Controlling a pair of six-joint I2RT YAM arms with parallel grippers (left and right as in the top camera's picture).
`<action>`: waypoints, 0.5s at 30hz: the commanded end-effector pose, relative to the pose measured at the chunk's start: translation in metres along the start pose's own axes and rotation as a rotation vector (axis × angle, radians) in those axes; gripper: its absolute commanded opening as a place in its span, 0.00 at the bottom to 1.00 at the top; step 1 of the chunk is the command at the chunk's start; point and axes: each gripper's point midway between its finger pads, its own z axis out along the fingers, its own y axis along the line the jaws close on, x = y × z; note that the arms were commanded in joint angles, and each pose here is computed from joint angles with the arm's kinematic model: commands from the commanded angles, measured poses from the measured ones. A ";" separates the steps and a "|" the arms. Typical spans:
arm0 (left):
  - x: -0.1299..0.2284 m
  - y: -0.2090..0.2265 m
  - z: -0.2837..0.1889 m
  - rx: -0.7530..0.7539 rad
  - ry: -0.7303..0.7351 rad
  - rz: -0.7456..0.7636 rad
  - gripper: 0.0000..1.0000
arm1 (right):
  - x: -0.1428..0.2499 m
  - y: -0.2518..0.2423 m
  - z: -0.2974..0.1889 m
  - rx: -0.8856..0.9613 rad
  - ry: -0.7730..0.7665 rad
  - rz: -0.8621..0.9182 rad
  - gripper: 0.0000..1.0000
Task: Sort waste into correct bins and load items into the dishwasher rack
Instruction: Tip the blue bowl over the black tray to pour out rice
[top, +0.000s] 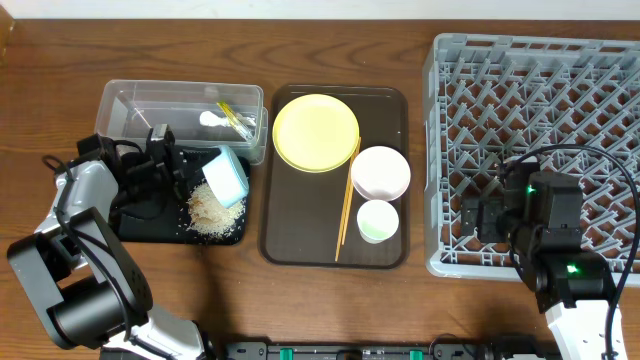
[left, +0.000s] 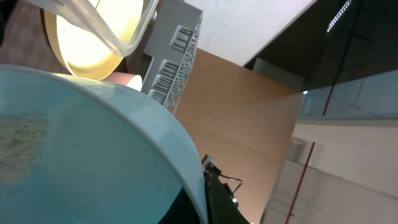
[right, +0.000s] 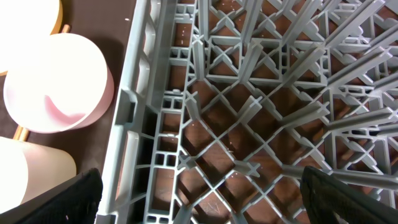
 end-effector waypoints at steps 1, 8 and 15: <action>-0.001 -0.002 -0.004 0.034 -0.002 -0.104 0.06 | -0.007 0.004 -0.004 -0.011 -0.017 -0.002 0.99; -0.005 -0.003 -0.012 0.046 -0.026 -0.150 0.06 | -0.007 0.004 -0.004 -0.011 -0.017 -0.001 0.99; -0.010 -0.004 -0.014 0.045 -0.035 -0.060 0.06 | -0.007 0.004 -0.004 -0.011 -0.017 -0.001 0.99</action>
